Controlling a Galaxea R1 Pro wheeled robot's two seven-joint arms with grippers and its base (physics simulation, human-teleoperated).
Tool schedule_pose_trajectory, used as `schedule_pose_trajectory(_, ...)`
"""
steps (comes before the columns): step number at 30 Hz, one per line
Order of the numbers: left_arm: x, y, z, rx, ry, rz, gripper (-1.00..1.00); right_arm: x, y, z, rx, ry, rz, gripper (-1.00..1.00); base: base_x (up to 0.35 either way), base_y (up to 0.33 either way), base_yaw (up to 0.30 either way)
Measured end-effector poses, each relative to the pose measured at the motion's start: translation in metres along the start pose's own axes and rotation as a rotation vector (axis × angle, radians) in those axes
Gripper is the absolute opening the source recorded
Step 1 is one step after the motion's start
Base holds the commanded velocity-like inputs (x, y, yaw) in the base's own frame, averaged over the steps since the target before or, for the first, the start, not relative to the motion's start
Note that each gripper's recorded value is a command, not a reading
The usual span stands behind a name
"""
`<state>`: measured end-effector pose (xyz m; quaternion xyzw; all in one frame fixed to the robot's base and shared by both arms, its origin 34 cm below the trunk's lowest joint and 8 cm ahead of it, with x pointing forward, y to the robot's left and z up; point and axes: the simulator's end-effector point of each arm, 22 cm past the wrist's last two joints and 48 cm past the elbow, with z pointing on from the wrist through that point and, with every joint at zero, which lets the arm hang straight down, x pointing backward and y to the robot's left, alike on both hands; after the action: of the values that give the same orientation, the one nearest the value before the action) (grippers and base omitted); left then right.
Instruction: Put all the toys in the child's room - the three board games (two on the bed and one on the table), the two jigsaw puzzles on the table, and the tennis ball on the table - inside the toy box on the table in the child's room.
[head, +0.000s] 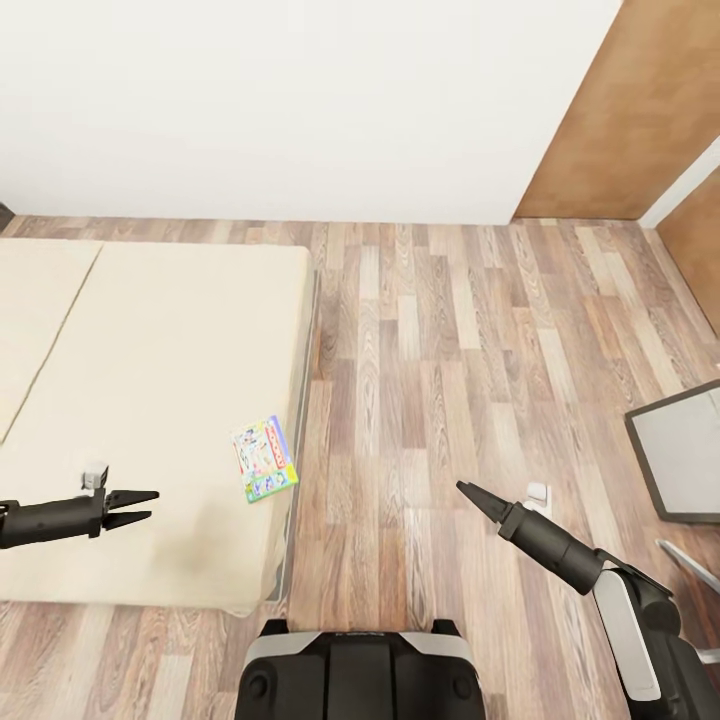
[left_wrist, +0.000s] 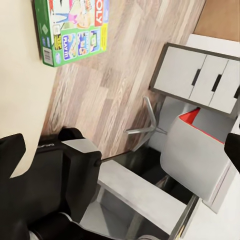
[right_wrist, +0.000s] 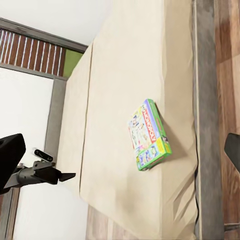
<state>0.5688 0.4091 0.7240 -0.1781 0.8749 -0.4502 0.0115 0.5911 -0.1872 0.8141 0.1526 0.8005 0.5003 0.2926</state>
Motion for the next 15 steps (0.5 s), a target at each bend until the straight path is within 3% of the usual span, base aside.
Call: schedule_pose_trajectory(15,-0.004,-0.012,-0.003,0.011,-0.011,0.019,1.0,-0.007,0.011,-0.001,-0.014,-0.012,-0.018,1.0,0.0,0.0,0.0)
